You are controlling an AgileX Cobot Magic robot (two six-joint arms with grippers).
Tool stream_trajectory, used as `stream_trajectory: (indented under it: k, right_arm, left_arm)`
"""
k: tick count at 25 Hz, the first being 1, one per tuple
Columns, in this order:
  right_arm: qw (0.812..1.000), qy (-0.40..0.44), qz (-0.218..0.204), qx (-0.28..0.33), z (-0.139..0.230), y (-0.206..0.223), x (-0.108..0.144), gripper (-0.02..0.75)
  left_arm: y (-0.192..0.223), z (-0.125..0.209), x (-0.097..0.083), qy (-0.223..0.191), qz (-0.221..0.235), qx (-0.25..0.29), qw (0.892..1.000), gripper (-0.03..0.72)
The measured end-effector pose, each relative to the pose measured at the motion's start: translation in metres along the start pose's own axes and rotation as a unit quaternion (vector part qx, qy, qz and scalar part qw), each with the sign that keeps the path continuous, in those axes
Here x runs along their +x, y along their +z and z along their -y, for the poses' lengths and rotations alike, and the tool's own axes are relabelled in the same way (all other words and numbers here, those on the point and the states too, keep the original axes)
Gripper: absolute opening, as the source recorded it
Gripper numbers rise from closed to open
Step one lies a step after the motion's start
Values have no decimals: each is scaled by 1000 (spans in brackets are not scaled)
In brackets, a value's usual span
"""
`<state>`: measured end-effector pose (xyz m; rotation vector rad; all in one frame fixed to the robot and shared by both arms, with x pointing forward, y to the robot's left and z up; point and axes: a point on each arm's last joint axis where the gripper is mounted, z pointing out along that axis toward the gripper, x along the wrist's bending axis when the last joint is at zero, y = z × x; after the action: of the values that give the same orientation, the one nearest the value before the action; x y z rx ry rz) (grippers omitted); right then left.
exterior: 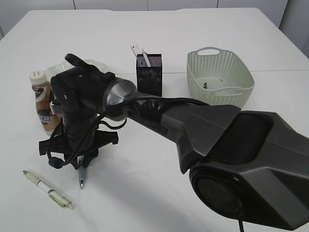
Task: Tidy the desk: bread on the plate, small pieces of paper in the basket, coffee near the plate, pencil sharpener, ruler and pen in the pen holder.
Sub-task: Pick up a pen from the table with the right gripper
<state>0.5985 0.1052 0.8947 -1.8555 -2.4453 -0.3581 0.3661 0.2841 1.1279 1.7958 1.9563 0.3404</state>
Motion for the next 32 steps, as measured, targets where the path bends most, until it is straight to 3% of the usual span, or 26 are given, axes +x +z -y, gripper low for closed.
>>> stream_trajectory:
  k: [6,15,25,32]
  right_arm:
    - [1000,-13,-2,1,0,0,0,111]
    - [997,-69,19,-27,-5,-16,-2,108]
    - [992,-120,14,-46,-8,-41,0,108]
    - [984,-164,64,-24,4,-51,-14,108]
  left_arm:
    - [0,0,0,0,0,0,1000,307]
    - [0,0,0,0,0,0,1000,307]
    - [0,0,0,0,1,0,1000,307]
    - [0,0,0,0,1,0,1000,307]
